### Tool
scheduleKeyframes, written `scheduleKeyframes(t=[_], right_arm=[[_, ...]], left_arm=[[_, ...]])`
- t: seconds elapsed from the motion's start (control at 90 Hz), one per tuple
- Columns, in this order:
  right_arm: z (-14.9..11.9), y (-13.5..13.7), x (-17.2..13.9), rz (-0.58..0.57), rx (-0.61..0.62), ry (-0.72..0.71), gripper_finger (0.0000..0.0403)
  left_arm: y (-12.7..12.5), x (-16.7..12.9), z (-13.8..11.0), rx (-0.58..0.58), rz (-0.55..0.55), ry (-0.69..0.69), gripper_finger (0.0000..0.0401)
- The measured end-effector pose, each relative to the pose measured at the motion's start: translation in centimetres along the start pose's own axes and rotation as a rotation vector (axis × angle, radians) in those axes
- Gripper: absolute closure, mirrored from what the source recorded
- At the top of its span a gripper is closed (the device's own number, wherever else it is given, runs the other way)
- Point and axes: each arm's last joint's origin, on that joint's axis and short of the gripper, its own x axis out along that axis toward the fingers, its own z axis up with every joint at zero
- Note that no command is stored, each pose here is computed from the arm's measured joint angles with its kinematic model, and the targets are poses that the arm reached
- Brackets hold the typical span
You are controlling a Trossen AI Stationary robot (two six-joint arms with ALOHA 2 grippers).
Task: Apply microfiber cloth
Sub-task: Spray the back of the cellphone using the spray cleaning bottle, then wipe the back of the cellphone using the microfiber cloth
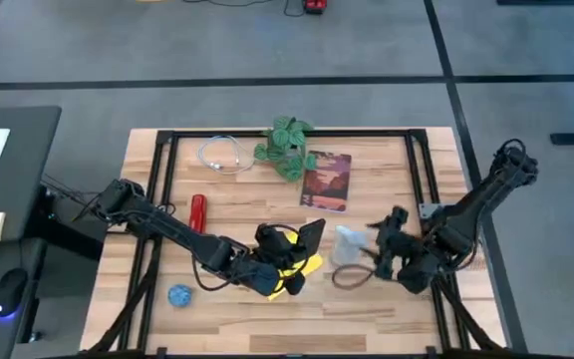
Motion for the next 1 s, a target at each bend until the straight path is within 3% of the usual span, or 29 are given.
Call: scheduleKeyframes(t=[0.133,0.356,0.656,0.789,1.0], right_arm=[[0.4,-1.6,-0.7,-0.011,0.034,-0.016,0.0128],[0.5,-2.1,-3.0,0.129,0.078,-0.084,0.0128],[0.5,2.5,-4.3,0.379,0.071,-0.146,0.0128],[0.7,4.6,-4.1,0.453,0.106,-0.139,0.0128],[3.2,7.9,-2.9,0.441,0.178,-0.106,0.0128]], left_arm=[[0.5,-0.4,-0.8,0.001,0.045,0.049,0.0391],[1.5,-0.9,-2.3,-0.004,0.136,0.121,0.0391],[4.5,0.0,-7.2,-0.094,0.196,0.284,0.0392],[5.6,0.5,-7.8,-0.09,0.224,0.332,0.0394],[6.2,1.1,-8.3,0.004,0.161,0.458,0.0395]])
